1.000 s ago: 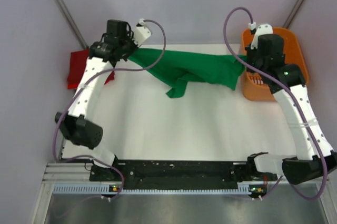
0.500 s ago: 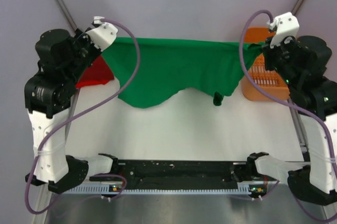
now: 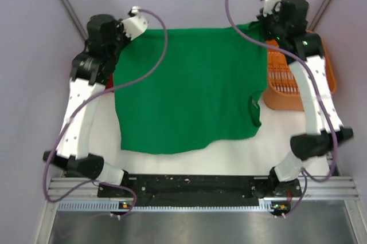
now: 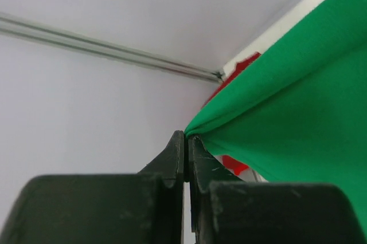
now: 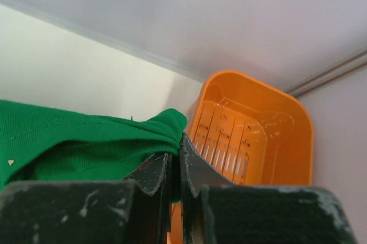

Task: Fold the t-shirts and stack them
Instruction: Flatten out the tshirt

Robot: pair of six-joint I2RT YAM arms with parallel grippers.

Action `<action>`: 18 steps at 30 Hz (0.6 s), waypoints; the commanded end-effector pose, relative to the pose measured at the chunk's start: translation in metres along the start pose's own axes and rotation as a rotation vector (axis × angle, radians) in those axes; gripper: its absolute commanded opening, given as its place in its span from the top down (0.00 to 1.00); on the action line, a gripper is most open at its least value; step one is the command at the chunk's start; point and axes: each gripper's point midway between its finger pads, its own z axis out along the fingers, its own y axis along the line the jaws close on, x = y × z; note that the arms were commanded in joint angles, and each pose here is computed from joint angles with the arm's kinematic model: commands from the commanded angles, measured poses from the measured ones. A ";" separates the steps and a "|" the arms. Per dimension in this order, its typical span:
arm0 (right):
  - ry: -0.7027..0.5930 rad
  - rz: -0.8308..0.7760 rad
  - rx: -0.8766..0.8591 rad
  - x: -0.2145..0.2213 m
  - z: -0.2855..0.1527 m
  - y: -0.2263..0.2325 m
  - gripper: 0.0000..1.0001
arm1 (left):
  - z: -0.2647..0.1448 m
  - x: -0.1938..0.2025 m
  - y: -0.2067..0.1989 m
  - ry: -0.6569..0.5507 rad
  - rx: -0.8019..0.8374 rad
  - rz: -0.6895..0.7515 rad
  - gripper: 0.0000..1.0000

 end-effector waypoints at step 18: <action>-0.323 -0.035 0.314 -0.089 -0.017 -0.089 1.00 | 0.094 -0.051 0.085 -0.084 -0.448 0.117 1.00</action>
